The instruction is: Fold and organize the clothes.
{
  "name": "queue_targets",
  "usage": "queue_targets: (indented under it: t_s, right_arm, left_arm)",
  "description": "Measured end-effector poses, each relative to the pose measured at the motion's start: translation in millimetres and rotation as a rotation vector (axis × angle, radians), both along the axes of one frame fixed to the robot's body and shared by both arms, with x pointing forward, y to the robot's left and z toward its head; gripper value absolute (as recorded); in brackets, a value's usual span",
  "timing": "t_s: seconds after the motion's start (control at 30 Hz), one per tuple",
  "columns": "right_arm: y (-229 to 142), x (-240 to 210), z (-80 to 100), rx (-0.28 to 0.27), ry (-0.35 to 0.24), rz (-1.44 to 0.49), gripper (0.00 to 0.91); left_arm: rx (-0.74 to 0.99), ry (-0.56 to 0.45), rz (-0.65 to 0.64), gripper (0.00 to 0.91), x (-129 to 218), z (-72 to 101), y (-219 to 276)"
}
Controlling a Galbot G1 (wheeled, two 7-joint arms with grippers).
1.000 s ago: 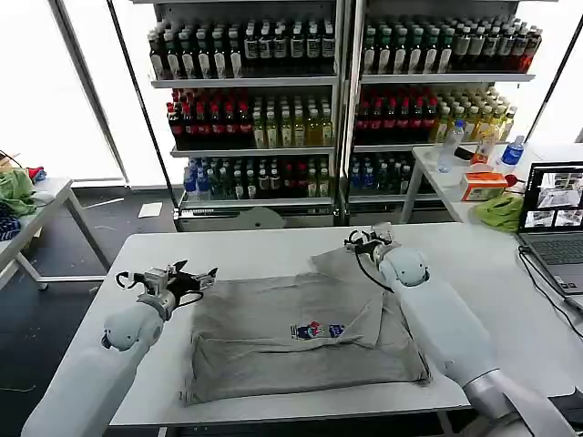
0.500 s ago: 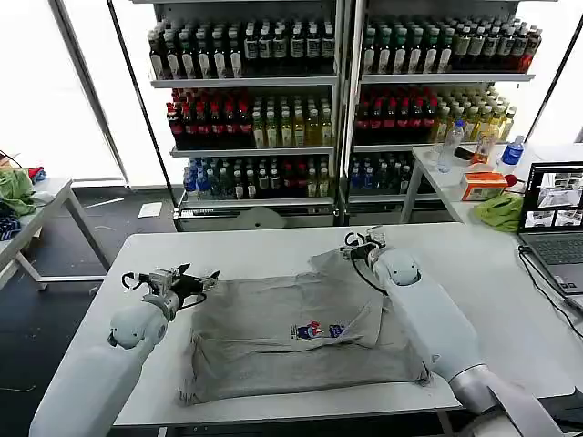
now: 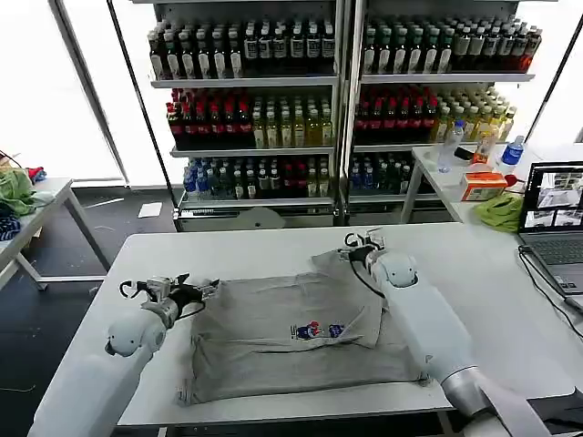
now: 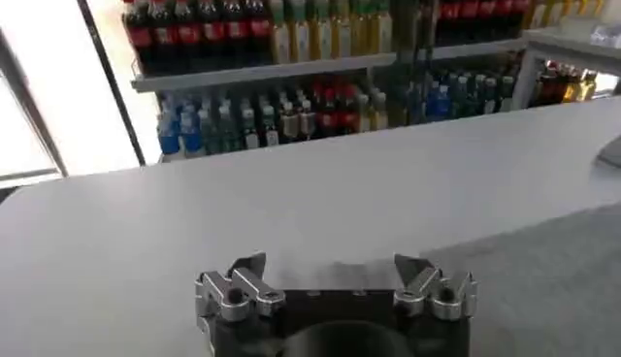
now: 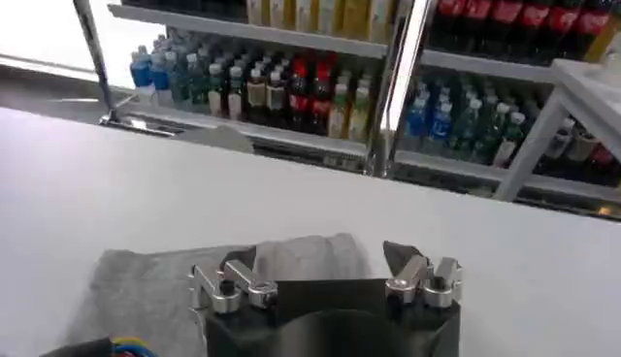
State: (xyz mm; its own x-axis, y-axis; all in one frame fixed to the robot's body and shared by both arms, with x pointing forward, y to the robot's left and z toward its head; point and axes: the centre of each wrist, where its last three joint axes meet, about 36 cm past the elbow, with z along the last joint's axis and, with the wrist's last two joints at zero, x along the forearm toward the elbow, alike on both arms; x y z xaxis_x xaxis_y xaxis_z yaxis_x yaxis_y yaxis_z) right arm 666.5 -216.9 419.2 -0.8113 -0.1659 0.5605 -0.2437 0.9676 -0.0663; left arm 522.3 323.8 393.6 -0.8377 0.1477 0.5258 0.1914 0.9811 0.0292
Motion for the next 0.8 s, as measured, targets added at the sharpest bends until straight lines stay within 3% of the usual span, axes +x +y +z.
queue_targets:
  t_s: [0.03,0.07,0.1,0.13,0.17,0.2,0.23,0.27,0.3,0.33,0.8]
  right_arm:
    - [-0.4,-0.6,-1.2,0.002,0.002,-0.003,0.907]
    - [-0.8,-1.4,-2.7,0.003,0.005,-0.007,0.907]
    - [-1.1,-2.0,-4.0,0.005,0.008,-0.01,0.907]
    - [-1.5,-2.6,-5.0,0.006,0.01,-0.013,0.877]
    - [-1.9,-3.3,-5.9,0.006,0.011,-0.016,0.816]
    - [-2.0,-4.0,-6.7,0.007,0.012,-0.018,0.595]
    - [-2.3,-4.8,-7.7,0.008,0.014,-0.02,0.373]
    - [-2.6,-5.7,-8.6,0.01,0.015,-0.023,0.252]
    - [-2.8,-6.4,-9.4,0.012,0.017,-0.025,0.071]
    - [-3.2,-7.1,-10.1,0.014,0.019,-0.029,0.0]
    - [-8.9,-23.5,-22.2,0.033,0.031,-0.05,0.0]
  left_arm:
    - [-0.002,0.003,0.001,0.474,-0.6,-0.8,0.1]
    - [-0.003,0.007,0.002,0.393,-1.0,-1.7,0.1]
    - [-0.005,0.01,0.004,0.393,-1.2,-2.6,0.1]
    - [-0.007,0.013,0.006,0.171,-1.2,-3.0,-0.1]
    - [-0.01,0.014,0.007,0.171,-1.3,-3.3,-0.3]
    - [-0.012,0.016,0.008,0.03,-1.5,-3.7,-0.6]
    - [-0.013,0.018,0.009,0.01,-1.9,-4.3,-1.0]
    - [-0.014,0.021,0.008,0.01,-2.5,-4.7,-1.5]
    - [-0.015,0.024,0.007,0.01,-3.1,-5.2,-2.2]
    - [-0.016,0.026,0.006,0.01,-3.7,-5.7,-2.8]
    - [0.001,0.047,-0.01,0.0,-12.6,-12.6,-9.7]
